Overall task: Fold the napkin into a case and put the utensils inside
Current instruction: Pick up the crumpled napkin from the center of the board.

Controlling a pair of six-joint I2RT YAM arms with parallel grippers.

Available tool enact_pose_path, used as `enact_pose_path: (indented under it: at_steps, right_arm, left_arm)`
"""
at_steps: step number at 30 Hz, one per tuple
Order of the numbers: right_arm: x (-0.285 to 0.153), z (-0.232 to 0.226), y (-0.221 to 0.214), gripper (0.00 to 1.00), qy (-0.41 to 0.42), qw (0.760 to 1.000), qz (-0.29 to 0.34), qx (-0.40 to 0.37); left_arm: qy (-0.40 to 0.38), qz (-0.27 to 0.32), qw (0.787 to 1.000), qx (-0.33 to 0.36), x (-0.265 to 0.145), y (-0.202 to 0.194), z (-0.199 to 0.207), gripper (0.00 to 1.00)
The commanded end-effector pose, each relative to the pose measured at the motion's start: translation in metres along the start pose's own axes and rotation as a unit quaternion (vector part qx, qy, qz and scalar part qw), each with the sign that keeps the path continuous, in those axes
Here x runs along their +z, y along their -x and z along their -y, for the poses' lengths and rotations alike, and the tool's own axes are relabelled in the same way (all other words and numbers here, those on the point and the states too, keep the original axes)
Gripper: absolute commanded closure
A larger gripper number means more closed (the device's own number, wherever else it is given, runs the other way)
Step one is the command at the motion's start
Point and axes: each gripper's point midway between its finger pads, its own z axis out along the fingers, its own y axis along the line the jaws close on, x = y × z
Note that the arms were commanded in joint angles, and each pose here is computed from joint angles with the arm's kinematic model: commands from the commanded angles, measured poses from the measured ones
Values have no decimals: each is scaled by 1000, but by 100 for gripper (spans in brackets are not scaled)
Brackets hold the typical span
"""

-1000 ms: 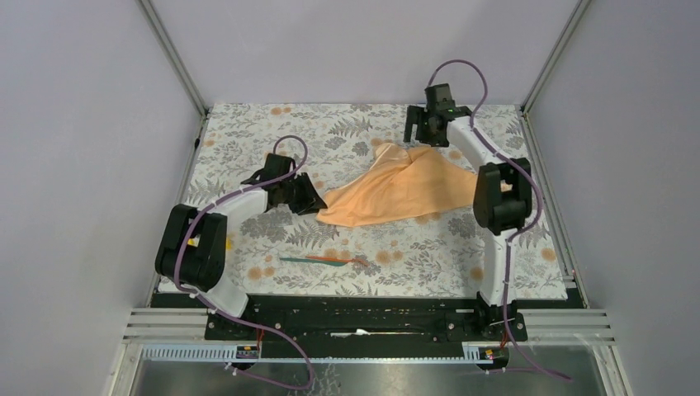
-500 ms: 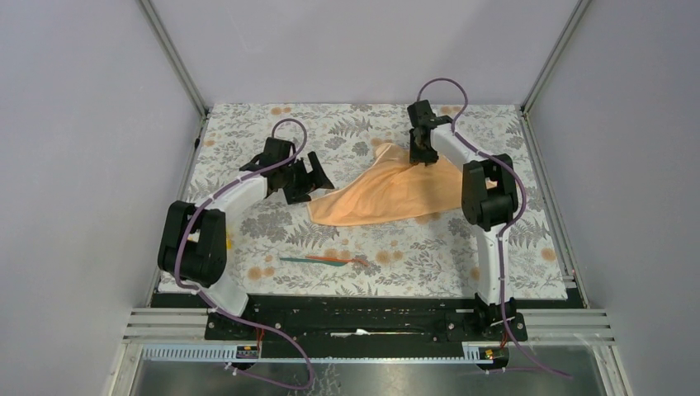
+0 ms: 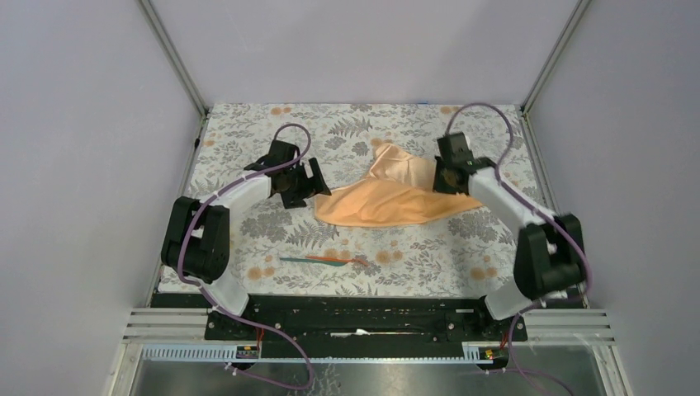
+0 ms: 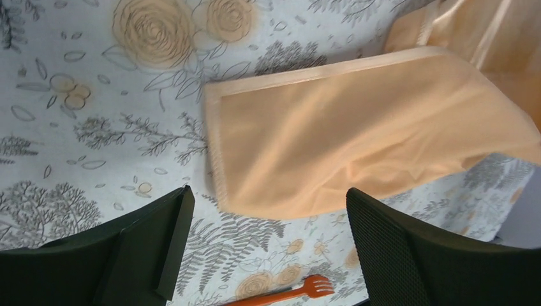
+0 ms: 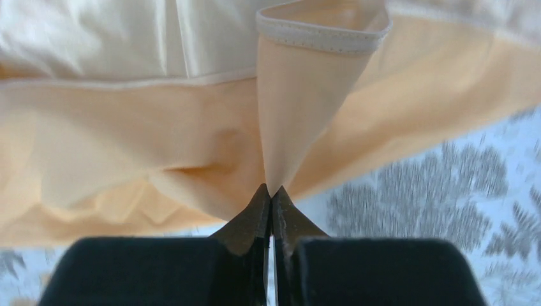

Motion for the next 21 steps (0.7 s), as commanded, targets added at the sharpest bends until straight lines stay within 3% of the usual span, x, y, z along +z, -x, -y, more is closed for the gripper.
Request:
enact_pose_path:
  at_steps: [1,3,5,8,11,17,21]
  right_arm:
    - [-18,-2,-76,91,66,995,-36,65]
    - [-23,-2,-104,70,86,991,-54,84]
    - [-32,2,-111,55,90,991,-50,85]
    - [-47,15,-85,32,63,996,-2,69]
    - [-53,19,-55,16,35,998,23,56]
    - [-40,10,-12,6,-1,999,7,53]
    - [-22,9,2,9,-21,998,11,55]
  left_arm:
    - [18,25,999,32,-12,-3,-3,4]
    - [23,26,999,39,-12,-4,-4,3]
    - [30,24,998,48,-12,-6,-5,2]
    - [31,22,997,60,-11,-7,-2,2]
    - [28,15,997,69,-9,-9,4,4]
    - [34,-6,995,97,-1,-7,14,3]
    - [37,-15,993,114,1,-7,21,1]
